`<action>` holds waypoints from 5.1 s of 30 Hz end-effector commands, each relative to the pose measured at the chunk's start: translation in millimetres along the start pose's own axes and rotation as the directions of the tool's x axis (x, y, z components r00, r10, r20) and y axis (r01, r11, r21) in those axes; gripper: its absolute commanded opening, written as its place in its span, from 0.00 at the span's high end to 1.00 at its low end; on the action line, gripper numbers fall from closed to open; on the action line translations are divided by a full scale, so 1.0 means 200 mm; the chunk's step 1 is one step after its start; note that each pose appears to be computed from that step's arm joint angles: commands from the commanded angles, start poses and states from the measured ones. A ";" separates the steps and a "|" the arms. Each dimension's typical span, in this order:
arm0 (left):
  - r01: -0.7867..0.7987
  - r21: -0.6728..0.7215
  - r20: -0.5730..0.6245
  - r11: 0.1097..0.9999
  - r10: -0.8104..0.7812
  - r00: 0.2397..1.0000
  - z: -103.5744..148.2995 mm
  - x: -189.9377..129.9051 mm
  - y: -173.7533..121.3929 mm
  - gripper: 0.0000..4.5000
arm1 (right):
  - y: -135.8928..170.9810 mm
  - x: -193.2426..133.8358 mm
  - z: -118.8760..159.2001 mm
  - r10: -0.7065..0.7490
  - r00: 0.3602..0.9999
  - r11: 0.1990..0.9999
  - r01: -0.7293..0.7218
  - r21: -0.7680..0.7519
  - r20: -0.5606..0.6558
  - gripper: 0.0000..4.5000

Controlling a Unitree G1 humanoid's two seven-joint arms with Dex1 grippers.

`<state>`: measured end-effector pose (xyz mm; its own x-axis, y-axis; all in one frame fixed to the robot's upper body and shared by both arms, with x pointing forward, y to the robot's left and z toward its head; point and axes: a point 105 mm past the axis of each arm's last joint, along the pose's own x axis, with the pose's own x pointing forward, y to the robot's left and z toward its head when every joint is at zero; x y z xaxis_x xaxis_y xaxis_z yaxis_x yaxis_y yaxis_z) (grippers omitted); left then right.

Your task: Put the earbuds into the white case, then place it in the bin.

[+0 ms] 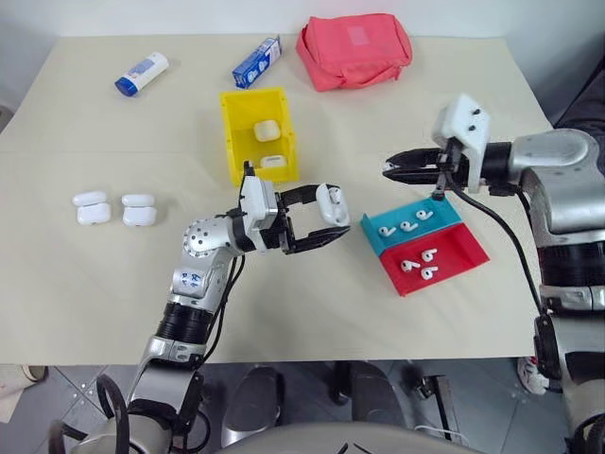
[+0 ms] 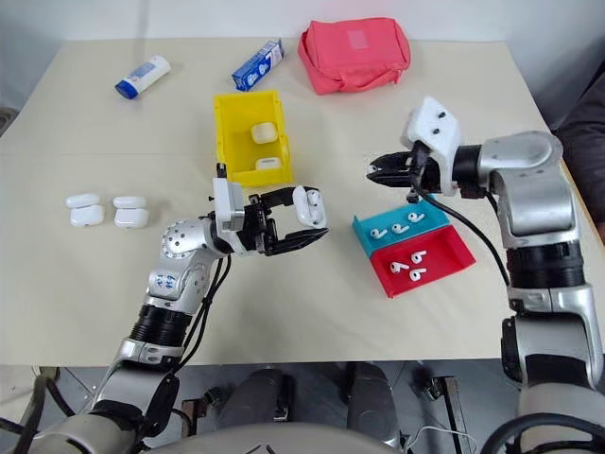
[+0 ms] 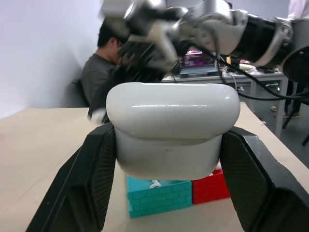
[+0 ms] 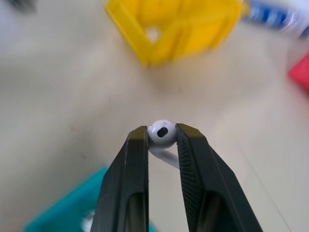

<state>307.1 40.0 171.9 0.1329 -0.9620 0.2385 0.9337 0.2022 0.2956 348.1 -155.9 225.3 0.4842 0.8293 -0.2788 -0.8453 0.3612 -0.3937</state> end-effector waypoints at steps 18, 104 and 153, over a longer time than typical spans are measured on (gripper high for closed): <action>0.096 -0.035 0.089 0.995 -0.092 0.992 0.09 0.11 0.08 0.38 | 0.47 -0.02 0.38 -0.055 0.843 0.905 -0.184 0.383 0.535 0.90; 0.138 0.071 0.179 0.988 -0.148 0.973 0.21 0.10 0.03 0.38 | 0.49 0.18 -0.16 -0.220 0.970 0.597 0.047 0.801 0.107 0.90; 0.159 0.070 0.134 0.985 -0.167 0.977 0.17 0.07 0.02 0.38 | 0.46 0.13 -0.02 -0.153 0.976 0.747 0.010 0.665 0.157 0.90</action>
<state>316.7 39.4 171.0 0.0387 -0.9742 0.2222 0.9650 0.0942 0.2447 270.8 -85.5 197.3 0.4711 0.8814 0.0334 -0.8482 0.4423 0.2913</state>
